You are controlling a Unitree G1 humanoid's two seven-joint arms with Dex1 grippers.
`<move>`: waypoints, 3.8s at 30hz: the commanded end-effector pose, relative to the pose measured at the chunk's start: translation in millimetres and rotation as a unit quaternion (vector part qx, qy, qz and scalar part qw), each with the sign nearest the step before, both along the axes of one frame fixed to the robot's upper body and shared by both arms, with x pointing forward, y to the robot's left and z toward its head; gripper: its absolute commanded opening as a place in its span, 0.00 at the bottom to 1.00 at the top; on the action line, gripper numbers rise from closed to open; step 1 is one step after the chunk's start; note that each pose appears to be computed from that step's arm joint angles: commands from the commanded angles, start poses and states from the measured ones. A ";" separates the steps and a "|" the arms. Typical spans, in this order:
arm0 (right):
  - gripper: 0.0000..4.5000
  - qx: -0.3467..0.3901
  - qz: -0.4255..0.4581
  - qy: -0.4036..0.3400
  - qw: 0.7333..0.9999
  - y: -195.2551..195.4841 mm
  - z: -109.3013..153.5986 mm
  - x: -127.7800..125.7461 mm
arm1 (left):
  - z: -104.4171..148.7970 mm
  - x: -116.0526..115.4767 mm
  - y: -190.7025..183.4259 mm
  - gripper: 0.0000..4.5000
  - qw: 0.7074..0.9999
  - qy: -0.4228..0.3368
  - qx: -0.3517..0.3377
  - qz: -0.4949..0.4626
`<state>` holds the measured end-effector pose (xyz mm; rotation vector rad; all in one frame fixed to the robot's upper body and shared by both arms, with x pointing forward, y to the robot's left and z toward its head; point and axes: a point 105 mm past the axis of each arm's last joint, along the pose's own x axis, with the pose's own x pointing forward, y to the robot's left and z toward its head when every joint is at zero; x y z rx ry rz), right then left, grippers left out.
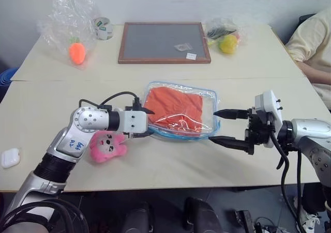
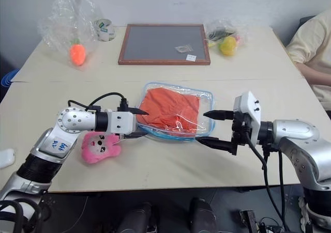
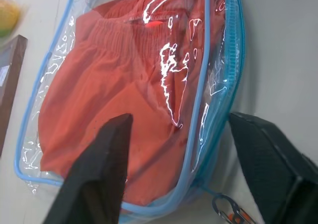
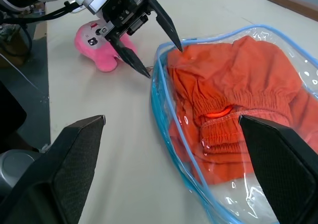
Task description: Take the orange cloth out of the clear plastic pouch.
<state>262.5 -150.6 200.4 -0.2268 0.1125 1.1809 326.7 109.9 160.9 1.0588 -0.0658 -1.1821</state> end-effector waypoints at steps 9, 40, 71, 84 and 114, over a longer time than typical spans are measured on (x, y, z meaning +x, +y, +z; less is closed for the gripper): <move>0.96 -0.011 0.014 -0.023 1.000 8.2 -3.0 -7.6 | 25.5 7.3 -13.3 0.00 0.991 0.027 -0.127 0.039; 0.88 -0.180 -0.088 -0.254 0.946 84.0 -52.6 67.7 | 29.0 -23.3 -42.9 0.00 0.960 0.098 -0.251 0.082; 0.71 -0.389 -0.097 -0.369 0.838 68.2 -113.8 109.0 | 40.4 -19.0 -44.3 0.00 0.948 0.098 -0.288 0.094; 0.01 -0.384 -0.051 -0.382 0.839 74.5 -116.2 101.0 | 56.5 -9.4 -46.6 0.00 0.904 0.147 -0.381 0.123; 0.01 -0.301 -0.210 -0.173 0.914 -174.6 108.1 51.8 | 2.4 -26.2 -22.8 0.00 0.984 0.067 -0.149 0.076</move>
